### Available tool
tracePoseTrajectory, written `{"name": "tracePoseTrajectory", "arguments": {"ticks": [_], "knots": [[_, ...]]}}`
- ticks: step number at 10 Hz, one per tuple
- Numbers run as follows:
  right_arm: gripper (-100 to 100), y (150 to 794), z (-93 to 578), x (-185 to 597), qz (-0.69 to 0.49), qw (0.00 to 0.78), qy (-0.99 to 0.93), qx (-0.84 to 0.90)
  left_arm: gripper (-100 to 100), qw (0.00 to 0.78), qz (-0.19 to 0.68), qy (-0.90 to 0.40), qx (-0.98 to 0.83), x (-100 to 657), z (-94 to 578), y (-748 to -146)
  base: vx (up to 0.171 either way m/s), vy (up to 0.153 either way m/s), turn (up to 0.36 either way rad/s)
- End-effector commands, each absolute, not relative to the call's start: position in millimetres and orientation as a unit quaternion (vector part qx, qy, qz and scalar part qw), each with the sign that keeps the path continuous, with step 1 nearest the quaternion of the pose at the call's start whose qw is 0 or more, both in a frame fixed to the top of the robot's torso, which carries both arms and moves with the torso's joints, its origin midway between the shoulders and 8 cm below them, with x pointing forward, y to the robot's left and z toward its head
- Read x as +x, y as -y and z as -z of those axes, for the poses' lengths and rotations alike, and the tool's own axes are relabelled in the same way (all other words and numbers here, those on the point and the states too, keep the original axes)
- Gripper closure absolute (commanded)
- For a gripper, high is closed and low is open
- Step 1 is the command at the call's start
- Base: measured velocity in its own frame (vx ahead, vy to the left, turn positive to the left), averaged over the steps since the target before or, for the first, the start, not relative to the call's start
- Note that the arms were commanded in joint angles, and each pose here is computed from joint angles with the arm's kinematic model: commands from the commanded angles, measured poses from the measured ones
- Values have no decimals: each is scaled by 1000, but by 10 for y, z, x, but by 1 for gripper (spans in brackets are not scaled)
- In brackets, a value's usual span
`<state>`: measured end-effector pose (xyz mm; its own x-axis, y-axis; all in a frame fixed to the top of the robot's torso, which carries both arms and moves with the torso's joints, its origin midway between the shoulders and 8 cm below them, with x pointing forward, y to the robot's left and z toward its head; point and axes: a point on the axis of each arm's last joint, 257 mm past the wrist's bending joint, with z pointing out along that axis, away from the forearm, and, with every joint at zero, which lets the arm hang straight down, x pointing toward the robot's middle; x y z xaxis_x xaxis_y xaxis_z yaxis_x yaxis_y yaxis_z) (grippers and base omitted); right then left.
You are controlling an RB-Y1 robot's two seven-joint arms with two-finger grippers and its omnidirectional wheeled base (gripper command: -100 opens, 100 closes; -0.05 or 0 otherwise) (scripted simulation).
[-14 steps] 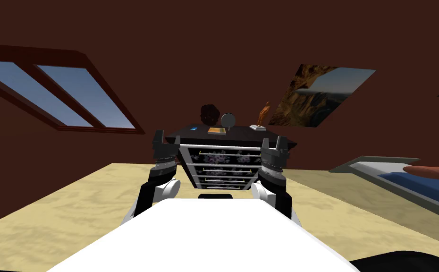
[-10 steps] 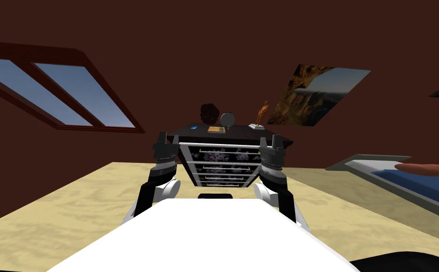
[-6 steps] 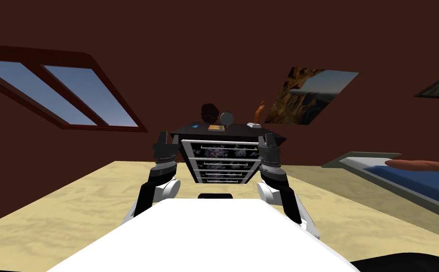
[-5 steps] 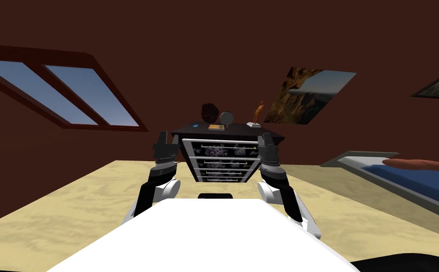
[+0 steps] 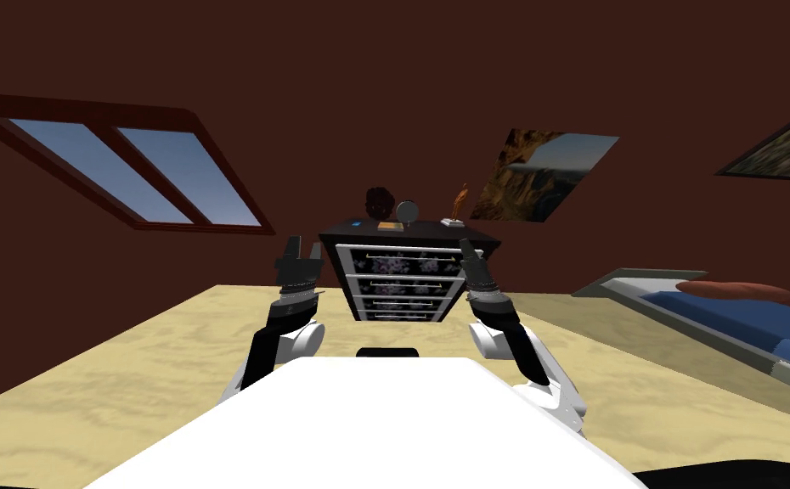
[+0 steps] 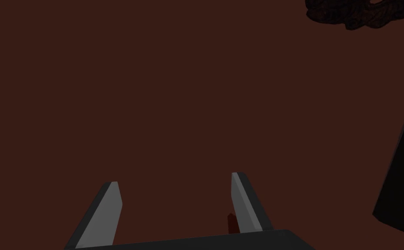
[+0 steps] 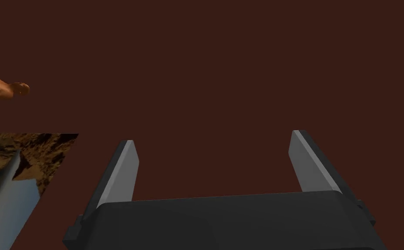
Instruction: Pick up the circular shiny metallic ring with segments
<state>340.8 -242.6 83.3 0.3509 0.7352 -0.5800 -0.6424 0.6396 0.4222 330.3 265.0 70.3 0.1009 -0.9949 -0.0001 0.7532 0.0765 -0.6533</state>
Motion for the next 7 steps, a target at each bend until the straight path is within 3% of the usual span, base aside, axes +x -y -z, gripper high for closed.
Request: {"name": "tracePoseTrajectory", "arguments": {"ticks": [1, 7], "knots": [[-100, 2430, -788, 3550, -381, 828, -410, 35, 0, 695, 628, -234, -259, 3303, -703, -2650, -163, 24, 27], [-100, 2449, -676, 3848, -267, 843, -464, -57, 0, 695, 628, -234, -259, 3303, -703, -2650, -88, 18, 26]]}}
